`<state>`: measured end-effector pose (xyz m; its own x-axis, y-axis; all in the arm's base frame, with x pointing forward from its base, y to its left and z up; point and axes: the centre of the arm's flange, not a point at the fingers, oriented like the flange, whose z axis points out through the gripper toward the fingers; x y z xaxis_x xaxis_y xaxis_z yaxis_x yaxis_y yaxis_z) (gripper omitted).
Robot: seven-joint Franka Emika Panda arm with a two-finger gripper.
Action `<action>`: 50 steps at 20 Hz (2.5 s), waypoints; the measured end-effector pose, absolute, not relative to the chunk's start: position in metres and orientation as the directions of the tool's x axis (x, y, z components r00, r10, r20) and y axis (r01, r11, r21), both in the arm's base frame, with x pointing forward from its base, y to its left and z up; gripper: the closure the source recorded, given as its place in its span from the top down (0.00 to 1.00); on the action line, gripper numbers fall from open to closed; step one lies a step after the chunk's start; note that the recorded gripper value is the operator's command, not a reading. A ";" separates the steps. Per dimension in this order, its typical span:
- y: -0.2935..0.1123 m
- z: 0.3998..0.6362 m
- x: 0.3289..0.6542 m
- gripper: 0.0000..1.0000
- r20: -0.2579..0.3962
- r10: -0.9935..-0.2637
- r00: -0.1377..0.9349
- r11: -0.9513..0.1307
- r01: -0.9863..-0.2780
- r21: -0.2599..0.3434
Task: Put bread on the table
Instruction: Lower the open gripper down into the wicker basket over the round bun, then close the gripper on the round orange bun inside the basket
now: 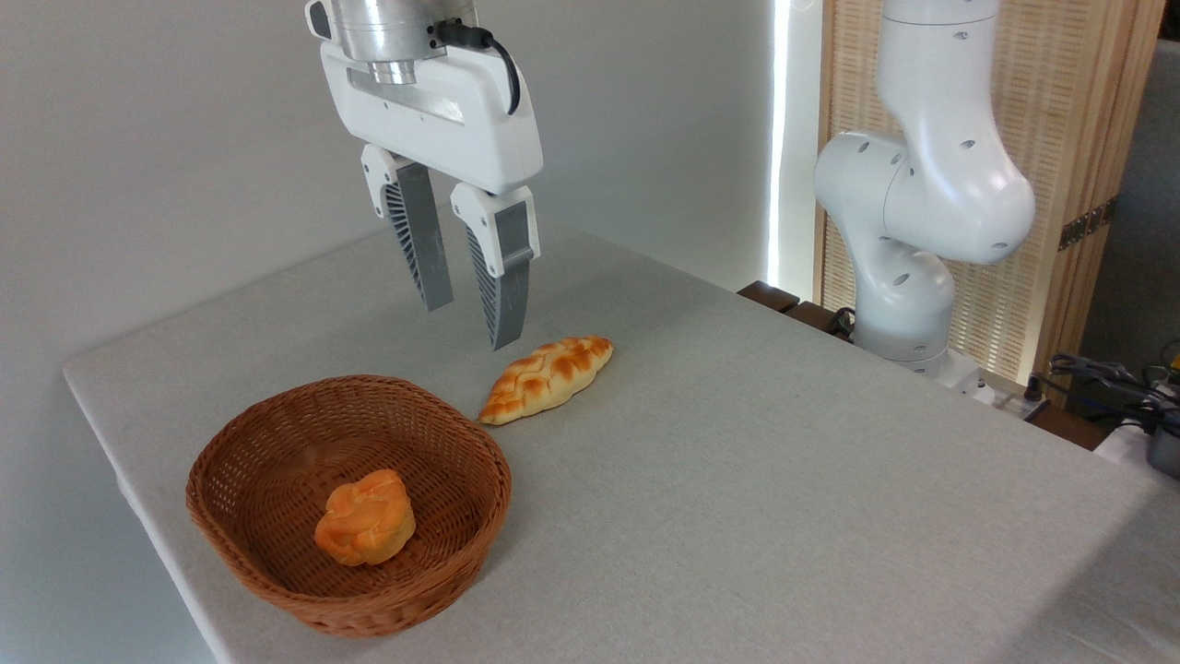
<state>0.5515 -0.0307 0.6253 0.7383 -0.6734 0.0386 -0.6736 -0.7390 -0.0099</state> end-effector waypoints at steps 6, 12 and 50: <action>-0.039 0.614 0.578 1.00 0.119 -0.676 0.727 -0.735 -0.675 -0.054; -0.063 0.570 0.608 1.00 0.126 -0.701 0.702 -0.712 -0.700 -0.056; -0.104 0.424 0.627 0.32 0.131 -0.885 0.447 -0.463 -0.874 -0.148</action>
<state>0.6265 -0.1042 0.4238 0.4471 -0.8848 0.1313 -0.8736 -0.4635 -0.1481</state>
